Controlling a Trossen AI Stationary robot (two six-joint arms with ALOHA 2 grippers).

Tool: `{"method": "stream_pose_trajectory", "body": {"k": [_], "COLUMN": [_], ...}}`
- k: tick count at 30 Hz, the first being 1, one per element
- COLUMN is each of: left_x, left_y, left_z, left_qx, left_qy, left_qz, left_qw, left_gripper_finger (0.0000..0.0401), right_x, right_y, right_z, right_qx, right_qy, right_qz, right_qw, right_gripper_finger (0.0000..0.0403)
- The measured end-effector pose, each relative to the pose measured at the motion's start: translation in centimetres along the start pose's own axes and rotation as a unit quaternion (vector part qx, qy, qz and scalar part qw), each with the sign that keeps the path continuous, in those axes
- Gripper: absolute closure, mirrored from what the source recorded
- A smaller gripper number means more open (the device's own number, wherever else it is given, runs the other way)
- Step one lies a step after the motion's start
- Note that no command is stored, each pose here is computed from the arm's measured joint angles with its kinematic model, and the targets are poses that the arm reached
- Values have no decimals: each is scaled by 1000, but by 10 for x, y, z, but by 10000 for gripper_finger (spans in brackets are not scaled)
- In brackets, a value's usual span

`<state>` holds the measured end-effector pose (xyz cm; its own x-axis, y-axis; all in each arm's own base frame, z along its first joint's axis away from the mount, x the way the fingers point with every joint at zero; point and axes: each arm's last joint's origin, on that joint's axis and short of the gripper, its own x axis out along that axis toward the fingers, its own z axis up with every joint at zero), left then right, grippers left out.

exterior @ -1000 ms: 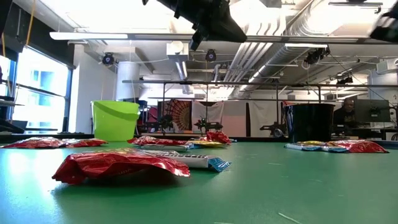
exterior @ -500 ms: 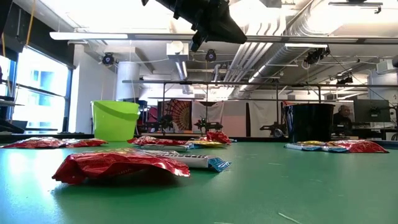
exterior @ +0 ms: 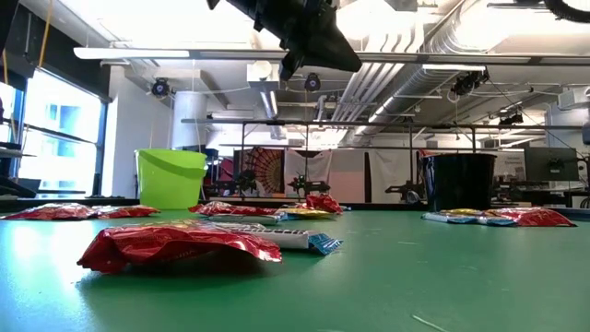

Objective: Sort candy by brand, put in halloween buckets
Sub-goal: Put the yellow candy into the black bucket

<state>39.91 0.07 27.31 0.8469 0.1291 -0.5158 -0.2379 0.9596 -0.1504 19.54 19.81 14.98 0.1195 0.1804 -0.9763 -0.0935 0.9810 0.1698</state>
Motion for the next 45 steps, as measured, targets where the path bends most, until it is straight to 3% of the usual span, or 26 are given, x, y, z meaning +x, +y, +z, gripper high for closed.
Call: {"method": "stream_pose_trajectory", "body": {"k": [5,12,17,24,30,38,45], "left_x": [0,0,0,0,0,0,0], "left_y": [0,0,1,0,1,1,0], "left_z": [-1,-1,-1,-1,-1,0,2], "left_qx": [1,1,1,1,1,1,-1], "left_qy": [7,7,6,5,1,-2,-12], "left_qz": [2,3,3,3,15,17,14], "left_qw": [1000,1000,1000,1000,1000,1000,1000], "left_gripper_finger": [394,394,394,394,394,394,394], "right_x": [3,3,-5,-50,-87,-125,-144], "right_y": [-1,0,1,-10,-32,-84,-130], "right_z": [-1,-3,-3,-8,-14,-22,-18], "right_qx": [-10,-8,20,91,160,264,338], "right_qy": [11,34,32,-8,-60,-139,-188], "right_qz": [-8,17,32,59,48,-30,-57], "right_qw": [1000,999,999,994,984,954,921], "right_gripper_finger": [281,393,399,402,402,403,403]}}
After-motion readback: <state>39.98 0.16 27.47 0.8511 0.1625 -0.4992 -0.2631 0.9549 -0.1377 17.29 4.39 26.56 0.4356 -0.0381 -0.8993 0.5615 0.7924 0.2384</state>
